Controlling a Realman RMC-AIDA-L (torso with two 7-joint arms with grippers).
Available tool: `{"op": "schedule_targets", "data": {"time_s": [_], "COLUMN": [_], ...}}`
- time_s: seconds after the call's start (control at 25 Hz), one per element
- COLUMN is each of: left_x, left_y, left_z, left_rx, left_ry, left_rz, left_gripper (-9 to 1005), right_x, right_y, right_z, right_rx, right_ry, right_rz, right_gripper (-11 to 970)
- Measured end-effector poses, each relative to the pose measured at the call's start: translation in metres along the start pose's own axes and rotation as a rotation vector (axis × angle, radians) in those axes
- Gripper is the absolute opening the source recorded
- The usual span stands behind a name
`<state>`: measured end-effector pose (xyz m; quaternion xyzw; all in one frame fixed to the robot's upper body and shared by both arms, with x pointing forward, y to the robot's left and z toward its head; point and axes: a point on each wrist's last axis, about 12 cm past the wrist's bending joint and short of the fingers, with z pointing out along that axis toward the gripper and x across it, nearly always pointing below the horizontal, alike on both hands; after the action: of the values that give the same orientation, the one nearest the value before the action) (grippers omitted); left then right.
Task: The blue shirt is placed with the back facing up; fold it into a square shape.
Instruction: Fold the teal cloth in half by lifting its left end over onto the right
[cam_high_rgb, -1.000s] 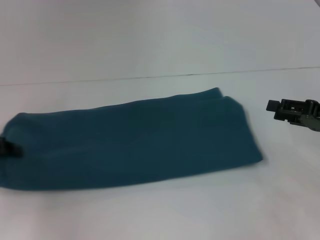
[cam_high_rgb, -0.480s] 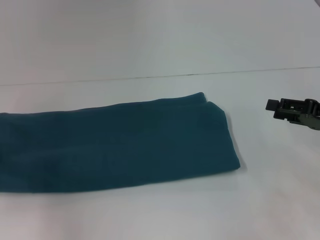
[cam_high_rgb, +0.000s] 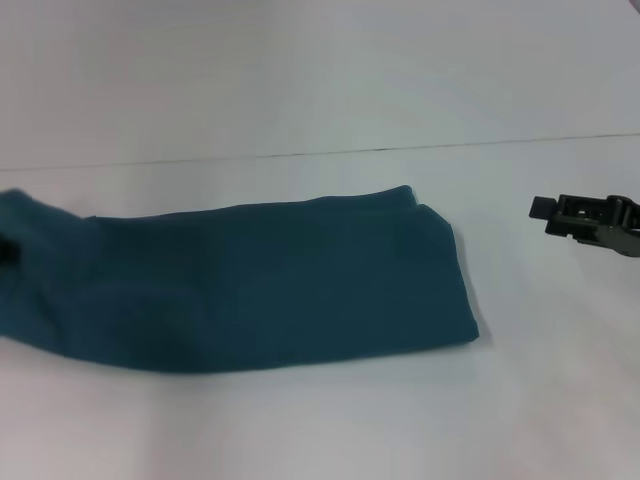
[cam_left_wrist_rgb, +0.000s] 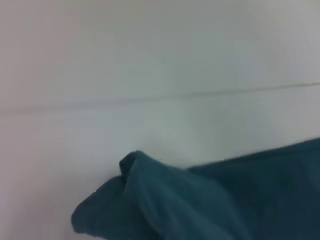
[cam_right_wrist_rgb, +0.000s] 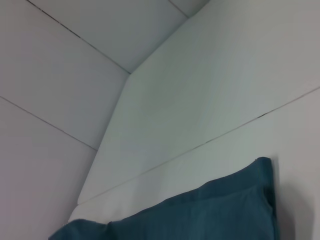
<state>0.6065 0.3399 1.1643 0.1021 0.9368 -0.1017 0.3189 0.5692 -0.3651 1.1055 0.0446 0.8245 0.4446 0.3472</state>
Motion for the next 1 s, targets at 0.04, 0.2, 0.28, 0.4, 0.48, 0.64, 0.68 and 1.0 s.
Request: {"op": "schedule_targets", "data": {"time_s": [0.04, 0.2, 0.28, 0.4, 0.48, 0.64, 0.68, 1.0], "left_x": [-0.004, -0.027, -0.038, -0.051, -0.060, -0.073, -0.076, -0.090], "left_y": [-0.004, -0.026, -0.037, -0.051, -0.062, -0.083, -0.089, -0.146], "left_z": [-0.002, -0.019, -0.028, -0.039, -0.044, -0.048, -0.047, -0.033], "left_rx": [0.003, 0.015, 0.015, -0.005, -0.021, -0.026, -0.022, 0.012], "left_ry": [-0.004, -0.024, -0.032, -0.039, -0.032, -0.026, -0.023, 0.012], "left_rz": [0.017, 0.109, 0.146, 0.205, 0.255, 0.335, 0.353, 0.499], "left_gripper": [114, 114, 114, 114, 114, 114, 114, 113], "right_x": [0.000, -0.002, -0.002, -0.002, -0.003, -0.003, -0.003, -0.004], "right_y": [0.000, 0.001, 0.001, 0.001, 0.001, 0.000, 0.000, 0.000], "right_z": [0.000, 0.001, 0.001, 0.002, 0.002, 0.003, 0.003, 0.005], "right_rx": [0.000, 0.001, 0.001, 0.001, 0.003, 0.009, 0.009, 0.015], "right_ry": [0.000, -0.003, -0.004, -0.005, -0.007, -0.011, -0.012, -0.013], "right_rz": [-0.001, -0.004, -0.004, -0.005, -0.005, -0.006, -0.006, -0.008], "right_gripper": [613, 613, 613, 613, 613, 613, 613, 613]}}
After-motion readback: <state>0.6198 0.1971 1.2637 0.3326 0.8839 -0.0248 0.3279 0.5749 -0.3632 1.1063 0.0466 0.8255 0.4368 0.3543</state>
